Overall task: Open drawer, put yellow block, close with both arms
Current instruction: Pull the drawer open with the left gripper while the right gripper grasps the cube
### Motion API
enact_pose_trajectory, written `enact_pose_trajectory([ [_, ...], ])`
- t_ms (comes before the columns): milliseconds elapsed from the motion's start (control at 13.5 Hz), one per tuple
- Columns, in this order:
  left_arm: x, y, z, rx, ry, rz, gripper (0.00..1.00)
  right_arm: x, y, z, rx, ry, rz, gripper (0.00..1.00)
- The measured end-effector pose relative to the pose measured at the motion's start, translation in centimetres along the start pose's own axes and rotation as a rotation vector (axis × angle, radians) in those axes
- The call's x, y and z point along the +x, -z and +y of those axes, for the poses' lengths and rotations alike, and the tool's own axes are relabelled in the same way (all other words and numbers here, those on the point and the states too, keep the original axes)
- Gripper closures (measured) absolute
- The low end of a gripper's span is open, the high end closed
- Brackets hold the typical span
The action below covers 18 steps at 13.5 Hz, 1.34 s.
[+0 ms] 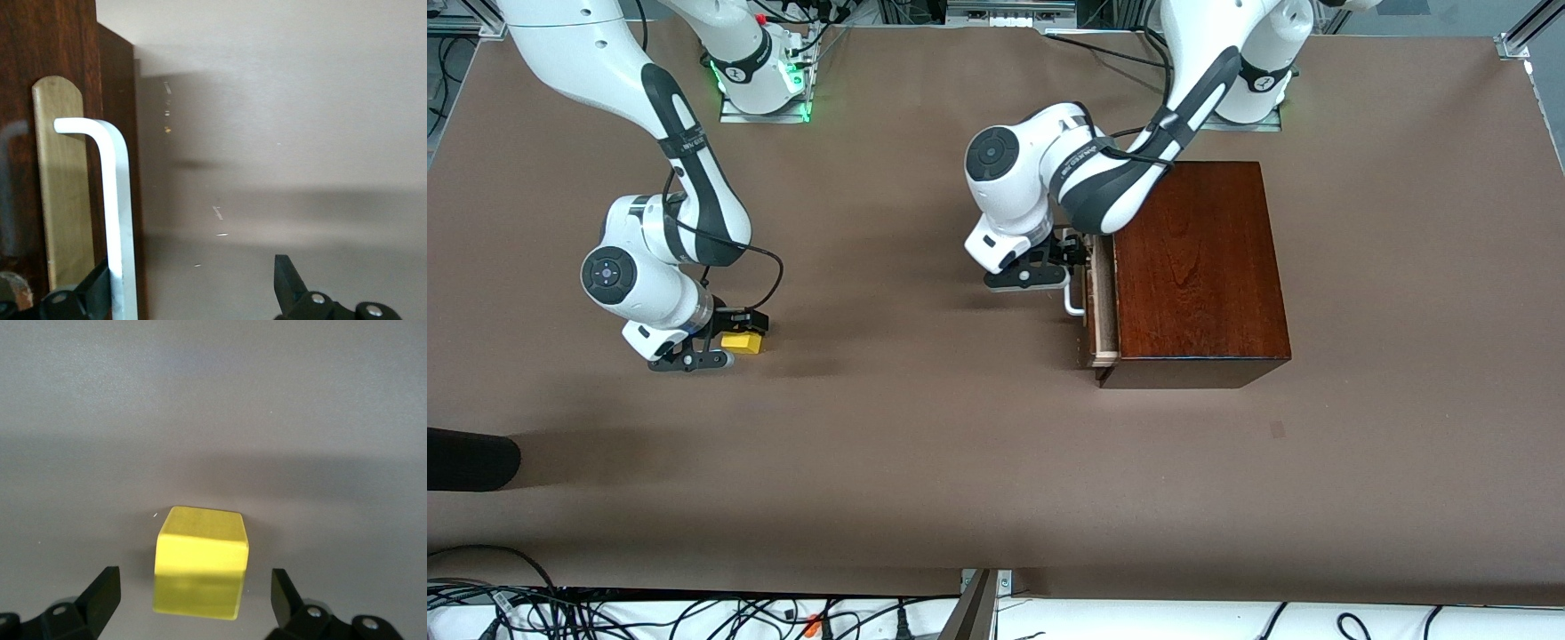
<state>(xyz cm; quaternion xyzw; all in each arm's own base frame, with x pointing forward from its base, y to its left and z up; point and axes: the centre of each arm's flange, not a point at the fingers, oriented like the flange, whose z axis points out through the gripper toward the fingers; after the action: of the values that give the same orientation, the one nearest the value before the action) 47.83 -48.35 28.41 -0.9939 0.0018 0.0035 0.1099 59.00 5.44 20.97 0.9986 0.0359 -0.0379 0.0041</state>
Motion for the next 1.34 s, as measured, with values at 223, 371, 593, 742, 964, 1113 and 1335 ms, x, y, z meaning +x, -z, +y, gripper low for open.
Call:
enact_pose_trajectory([
  [223, 0.0, -0.1, 0.4, 0.002, -0.001, -0.002, 0.0, 0.0, -0.1, 0.0, -0.001, 0.0, 0.002, 0.04],
  [371, -0.1, 0.1, 0.7, -0.003, -0.001, 0.001, 0.0, 0.0, -0.2, 0.0, -0.001, 0.0, 0.002, 0.21],
  [593, -0.2, 0.4, 1.8, -0.017, 0.003, 0.007, 0.0, 0.0, -0.8, 0.0, -0.002, 0.0, -0.004, 0.39],
  [742, -0.2, 0.6, 2.3, -0.025, 0.008, 0.011, 0.0, 0.0, -0.8, 0.0, -0.003, 0.0, -0.003, 0.45],
  [964, -0.3, 1.0, 3.0, -0.036, 0.019, 0.017, 0.0, 0.6, 0.1, 0.0, -0.002, 0.002, 0.018, 0.45],
  [1113, -0.8, 1.7, 4.1, -0.052, 0.036, 0.026, 0.0, 1.7, 2.3, -0.3, 0.002, 0.006, 0.033, 0.45],
  [1335, -1.1, 2.0, 4.8, -0.056, 0.05, 0.031, 0.0, 3.1, 7.6, -0.9, 0.015, 0.018, 0.005, 0.45],
])
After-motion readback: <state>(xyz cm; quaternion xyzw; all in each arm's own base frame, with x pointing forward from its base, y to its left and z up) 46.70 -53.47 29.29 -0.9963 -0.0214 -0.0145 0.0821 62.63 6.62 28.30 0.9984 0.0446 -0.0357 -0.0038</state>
